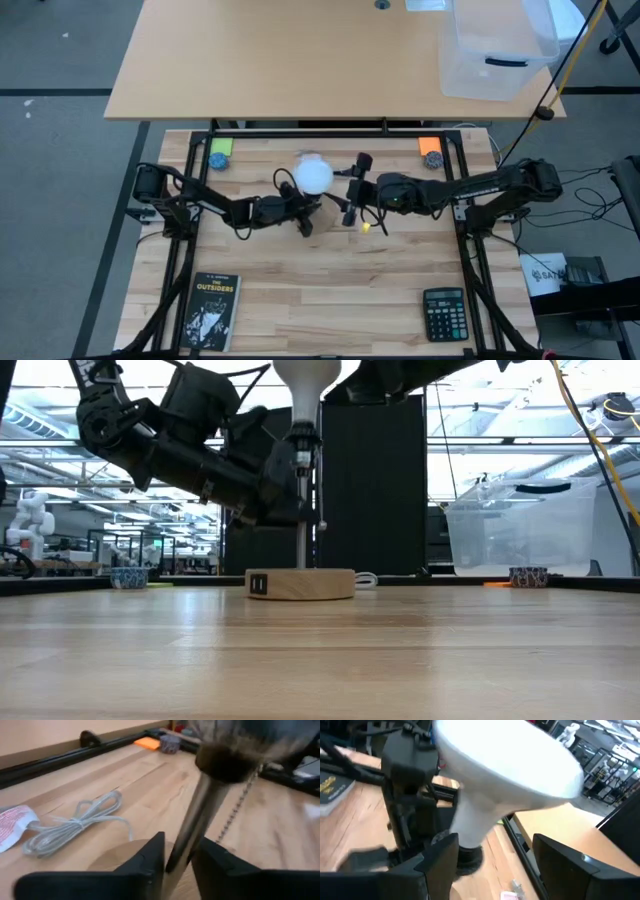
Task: Screw lightbulb
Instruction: Insert the lightbulb on the lamp
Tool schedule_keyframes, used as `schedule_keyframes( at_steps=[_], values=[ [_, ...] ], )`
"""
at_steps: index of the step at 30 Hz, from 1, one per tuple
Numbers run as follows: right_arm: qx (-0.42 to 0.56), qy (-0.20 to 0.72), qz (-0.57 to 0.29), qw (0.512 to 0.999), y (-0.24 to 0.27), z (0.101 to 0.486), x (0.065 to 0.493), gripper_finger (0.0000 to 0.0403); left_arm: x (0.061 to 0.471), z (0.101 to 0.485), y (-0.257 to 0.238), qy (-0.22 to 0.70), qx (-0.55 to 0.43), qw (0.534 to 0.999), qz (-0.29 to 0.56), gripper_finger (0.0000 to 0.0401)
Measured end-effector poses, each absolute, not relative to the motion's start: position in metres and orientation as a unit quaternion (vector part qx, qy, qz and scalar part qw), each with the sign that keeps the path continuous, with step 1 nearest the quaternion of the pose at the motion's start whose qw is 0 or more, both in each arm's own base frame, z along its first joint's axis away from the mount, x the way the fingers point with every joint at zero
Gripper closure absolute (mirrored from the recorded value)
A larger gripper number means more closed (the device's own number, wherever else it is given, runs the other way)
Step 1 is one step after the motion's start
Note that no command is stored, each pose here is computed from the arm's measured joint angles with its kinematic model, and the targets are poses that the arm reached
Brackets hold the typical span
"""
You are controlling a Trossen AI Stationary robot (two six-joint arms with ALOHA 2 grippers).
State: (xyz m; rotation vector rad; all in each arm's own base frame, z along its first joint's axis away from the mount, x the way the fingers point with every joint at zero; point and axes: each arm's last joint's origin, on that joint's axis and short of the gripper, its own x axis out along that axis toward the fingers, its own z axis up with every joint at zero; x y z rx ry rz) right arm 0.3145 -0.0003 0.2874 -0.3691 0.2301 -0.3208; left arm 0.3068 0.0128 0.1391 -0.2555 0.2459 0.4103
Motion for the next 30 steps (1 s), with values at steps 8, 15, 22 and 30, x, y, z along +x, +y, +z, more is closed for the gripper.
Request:
schedule_keyframes(
  at_steps=[8, 15, 22, 30],
  values=[
    [-0.221, 0.150, -0.149, 0.952, -0.001, 0.300, 0.292, 0.0158, 0.308, 0.143, 0.003, 0.111, -0.128, 0.971, 0.171, 0.0195],
    [-0.223, 0.196, -0.139, 0.945, -0.001, 0.302, 0.276, 0.0159, 0.301, 0.161, -0.007, 0.115, -0.121, 0.975, 0.148, 0.0162],
    [-0.232, 0.212, -0.134, 0.940, -0.001, 0.300, 0.274, 0.0159, 0.289, 0.179, -0.012, 0.133, -0.103, 0.976, 0.141, 0.0161],
    [-0.232, 0.226, -0.111, 0.939, 0.000, 0.297, 0.273, 0.0159, 0.266, 0.202, -0.020, 0.169, -0.070, 0.975, 0.125, 0.0161]
  ],
)
